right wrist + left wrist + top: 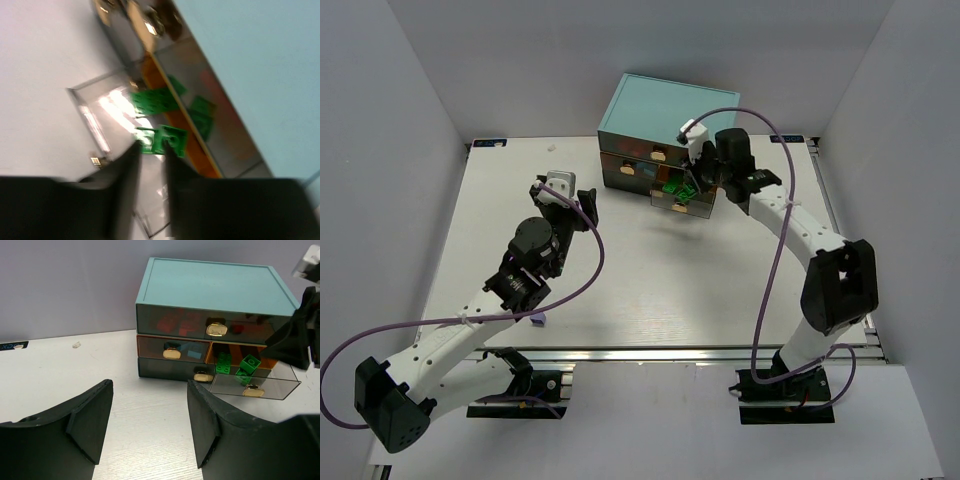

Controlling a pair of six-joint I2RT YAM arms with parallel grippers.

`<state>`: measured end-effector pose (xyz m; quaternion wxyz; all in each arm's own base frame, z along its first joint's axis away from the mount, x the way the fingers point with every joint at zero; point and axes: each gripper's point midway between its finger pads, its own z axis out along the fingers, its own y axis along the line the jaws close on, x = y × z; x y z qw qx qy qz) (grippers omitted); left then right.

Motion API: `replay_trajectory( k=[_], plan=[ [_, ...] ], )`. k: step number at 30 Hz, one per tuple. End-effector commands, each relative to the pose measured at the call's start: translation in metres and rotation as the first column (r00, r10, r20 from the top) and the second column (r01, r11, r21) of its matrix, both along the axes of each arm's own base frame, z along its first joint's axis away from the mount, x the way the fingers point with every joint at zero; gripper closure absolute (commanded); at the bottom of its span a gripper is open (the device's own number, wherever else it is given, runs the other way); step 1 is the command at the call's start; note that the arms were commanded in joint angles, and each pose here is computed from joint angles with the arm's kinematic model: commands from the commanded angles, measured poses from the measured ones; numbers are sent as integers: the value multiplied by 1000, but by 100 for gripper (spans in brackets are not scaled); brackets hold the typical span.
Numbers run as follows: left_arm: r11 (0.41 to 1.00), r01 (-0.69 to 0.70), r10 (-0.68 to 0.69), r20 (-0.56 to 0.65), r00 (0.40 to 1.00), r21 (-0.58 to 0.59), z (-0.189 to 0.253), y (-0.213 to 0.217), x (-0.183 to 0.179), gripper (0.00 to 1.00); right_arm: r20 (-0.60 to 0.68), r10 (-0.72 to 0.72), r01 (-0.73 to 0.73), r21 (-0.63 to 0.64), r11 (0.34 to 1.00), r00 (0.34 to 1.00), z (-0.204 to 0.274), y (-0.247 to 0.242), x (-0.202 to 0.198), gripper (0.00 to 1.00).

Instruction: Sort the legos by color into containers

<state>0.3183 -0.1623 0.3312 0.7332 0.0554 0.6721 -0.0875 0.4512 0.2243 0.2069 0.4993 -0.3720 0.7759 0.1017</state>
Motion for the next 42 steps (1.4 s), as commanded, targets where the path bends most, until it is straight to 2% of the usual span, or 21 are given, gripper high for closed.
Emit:
replay_trajectory(
  k=[1,2,4,5,6,9,10,12,13,15,18,22,28,33,42],
  plan=[
    [1000,3,-3,23,1000,-11,8,2,-3,29,108,235,-244,83,966,966,63,27,-31,78],
    [1000,3,-3,22,1000,-10,7,2,-3,29,110,302,-310,67,948,947,62,31,-41,97],
    [1000,5,-4,23,1000,-11,8,1,-4,29,70,479,-482,23,876,875,48,38,-77,100],
    [1000,3,-3,24,1000,-12,8,2,-4,29,112,638,-638,-40,769,761,44,47,-97,100],
    [1000,5,-4,22,1000,-10,7,1,-4,29,25,674,-672,-49,739,738,22,43,-112,100],
    [1000,6,-6,26,1000,-12,9,1,-4,29,-111,717,-724,-158,671,688,-20,39,-119,100],
    [1000,6,-6,25,1000,-11,8,2,-4,29,-159,684,-701,-218,680,712,-34,31,-112,100],
    [1000,5,-4,23,1000,-11,7,2,-4,29,-226,629,-669,-247,701,744,-56,29,-107,100],
    [1000,5,-4,24,1000,-13,8,2,-4,29,-214,585,-623,-298,723,782,-60,24,-94,100],
    [1000,6,-6,26,1000,-12,9,2,-4,29,-211,530,-571,-309,761,821,-70,23,-91,100],
    [1000,8,-7,23,1000,-10,8,1,-4,29,-125,438,-452,-360,816,890,-67,20,-65,100],
    [1000,9,-9,20,1000,-7,6,0,-3,30,-23,205,-195,-427,883,979,-63,6,-26,100],
    [1000,6,-6,22,1000,-8,7,1,-3,29,175,-9,86,-439,894,985,-47,-11,15,100],
    [1000,6,-6,22,1000,-9,6,1,-3,29,214,-69,159,-434,887,974,-43,-14,37,100],
    [998,56,-56,-4,998,5,-4,-12,0,29,248,-133,236,-450,861,960,-42,-20,52,100]
  ],
)
